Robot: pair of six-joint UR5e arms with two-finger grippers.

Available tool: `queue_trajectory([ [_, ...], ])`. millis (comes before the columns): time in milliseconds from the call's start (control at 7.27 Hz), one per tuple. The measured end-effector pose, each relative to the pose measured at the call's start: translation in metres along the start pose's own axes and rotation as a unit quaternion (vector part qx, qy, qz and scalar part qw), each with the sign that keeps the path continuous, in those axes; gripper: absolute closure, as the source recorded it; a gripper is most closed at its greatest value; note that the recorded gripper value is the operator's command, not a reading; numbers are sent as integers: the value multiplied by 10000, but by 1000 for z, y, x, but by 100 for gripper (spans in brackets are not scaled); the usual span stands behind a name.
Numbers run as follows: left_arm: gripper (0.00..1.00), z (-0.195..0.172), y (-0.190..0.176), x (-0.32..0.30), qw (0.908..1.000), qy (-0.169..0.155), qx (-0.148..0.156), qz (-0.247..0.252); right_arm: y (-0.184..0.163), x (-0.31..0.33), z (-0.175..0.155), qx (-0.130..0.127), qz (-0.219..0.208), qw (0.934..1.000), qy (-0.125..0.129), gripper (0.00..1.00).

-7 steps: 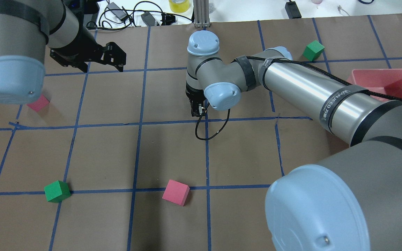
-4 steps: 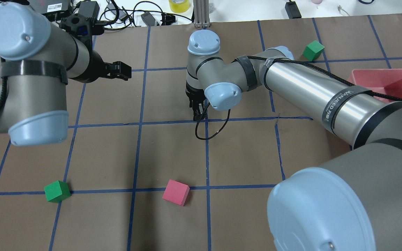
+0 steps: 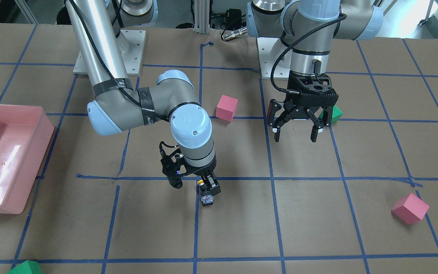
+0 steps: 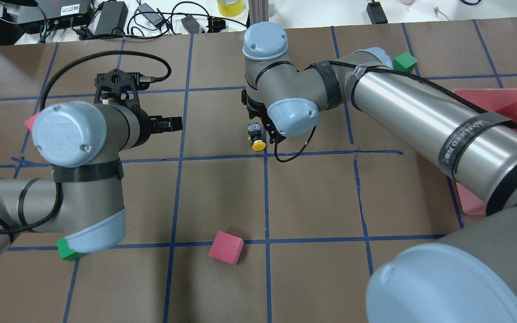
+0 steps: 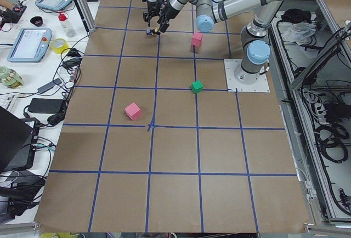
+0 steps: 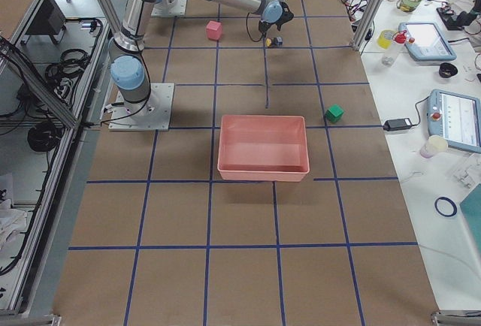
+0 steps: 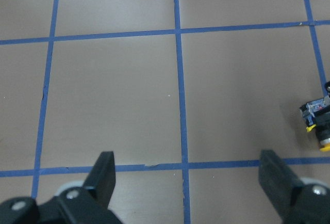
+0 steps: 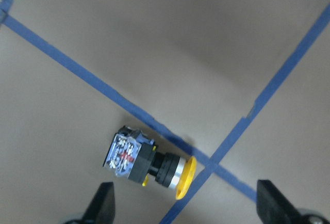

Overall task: Align button upright
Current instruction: 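Set the button sideways, open the right gripper while the left arm approaches, then reach the left gripper down to the button while the right arm withdraws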

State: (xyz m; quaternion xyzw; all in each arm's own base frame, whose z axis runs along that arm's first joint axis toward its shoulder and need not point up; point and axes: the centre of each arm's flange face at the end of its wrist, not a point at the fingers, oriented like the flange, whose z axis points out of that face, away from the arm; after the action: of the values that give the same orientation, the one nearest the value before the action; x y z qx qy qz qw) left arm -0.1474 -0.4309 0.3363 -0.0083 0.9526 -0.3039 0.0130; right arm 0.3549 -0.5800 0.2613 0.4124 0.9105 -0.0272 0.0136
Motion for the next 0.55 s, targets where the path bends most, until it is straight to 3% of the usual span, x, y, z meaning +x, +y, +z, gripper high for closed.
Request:
queue_trajectory([
  [138,0,6,26,6,9999,-26,100,-20,-12,14,-14,209,-998,9947,127,0],
  [275,0,11,47,13,9999,-4,83,-97,-29,33,-27,271,-1939,9804,220,0],
  [550,0,12,67,39,9998,112,20,-137,-81,77,-59,303,-3274,9440,267,0],
])
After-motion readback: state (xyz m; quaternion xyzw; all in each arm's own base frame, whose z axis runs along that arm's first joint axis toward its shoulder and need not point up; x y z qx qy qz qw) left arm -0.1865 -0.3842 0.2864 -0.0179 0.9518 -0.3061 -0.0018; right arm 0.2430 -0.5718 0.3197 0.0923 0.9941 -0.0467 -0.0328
